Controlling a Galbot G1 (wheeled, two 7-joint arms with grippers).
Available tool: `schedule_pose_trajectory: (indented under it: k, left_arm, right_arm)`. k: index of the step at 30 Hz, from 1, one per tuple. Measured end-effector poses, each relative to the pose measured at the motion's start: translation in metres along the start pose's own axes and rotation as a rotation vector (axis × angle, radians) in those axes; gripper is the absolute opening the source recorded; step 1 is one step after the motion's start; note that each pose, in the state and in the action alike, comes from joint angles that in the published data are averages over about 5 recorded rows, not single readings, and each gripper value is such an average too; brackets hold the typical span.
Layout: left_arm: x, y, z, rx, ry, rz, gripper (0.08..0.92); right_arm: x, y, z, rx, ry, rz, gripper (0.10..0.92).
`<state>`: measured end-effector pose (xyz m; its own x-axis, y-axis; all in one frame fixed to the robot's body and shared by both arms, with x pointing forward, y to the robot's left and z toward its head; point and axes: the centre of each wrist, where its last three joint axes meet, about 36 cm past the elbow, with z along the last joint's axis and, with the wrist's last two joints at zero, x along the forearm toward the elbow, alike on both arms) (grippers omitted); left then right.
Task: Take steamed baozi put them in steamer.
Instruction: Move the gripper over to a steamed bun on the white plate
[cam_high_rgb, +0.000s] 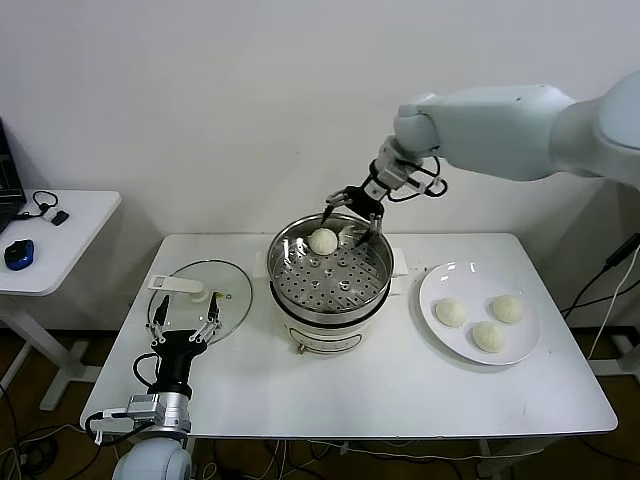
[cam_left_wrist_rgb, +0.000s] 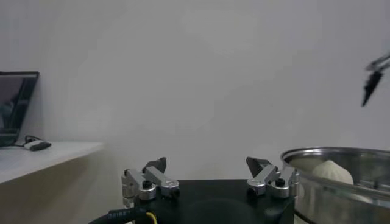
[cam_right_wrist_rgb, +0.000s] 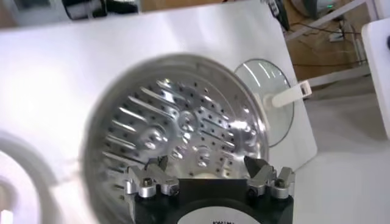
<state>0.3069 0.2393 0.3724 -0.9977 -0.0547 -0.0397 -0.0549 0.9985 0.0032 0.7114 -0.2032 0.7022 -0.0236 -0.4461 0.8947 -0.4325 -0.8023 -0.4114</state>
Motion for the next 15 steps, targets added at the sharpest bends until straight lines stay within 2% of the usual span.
schedule_pose_trajectory:
  k: [4, 15]
  left_arm:
    - [-0.001, -0.001, 0.000, 0.000, 0.000, 0.005, 0.823]
    - [-0.002, -0.001, 0.004, -0.002, 0.008, 0.014, 0.823]
  right_arm:
    - [0.020, 0.029, -0.006, -0.131, 0.038, -0.015, 0.823]
    - [0.040, 0.105, -0.018, -0.642, 0.254, -0.081, 0.823]
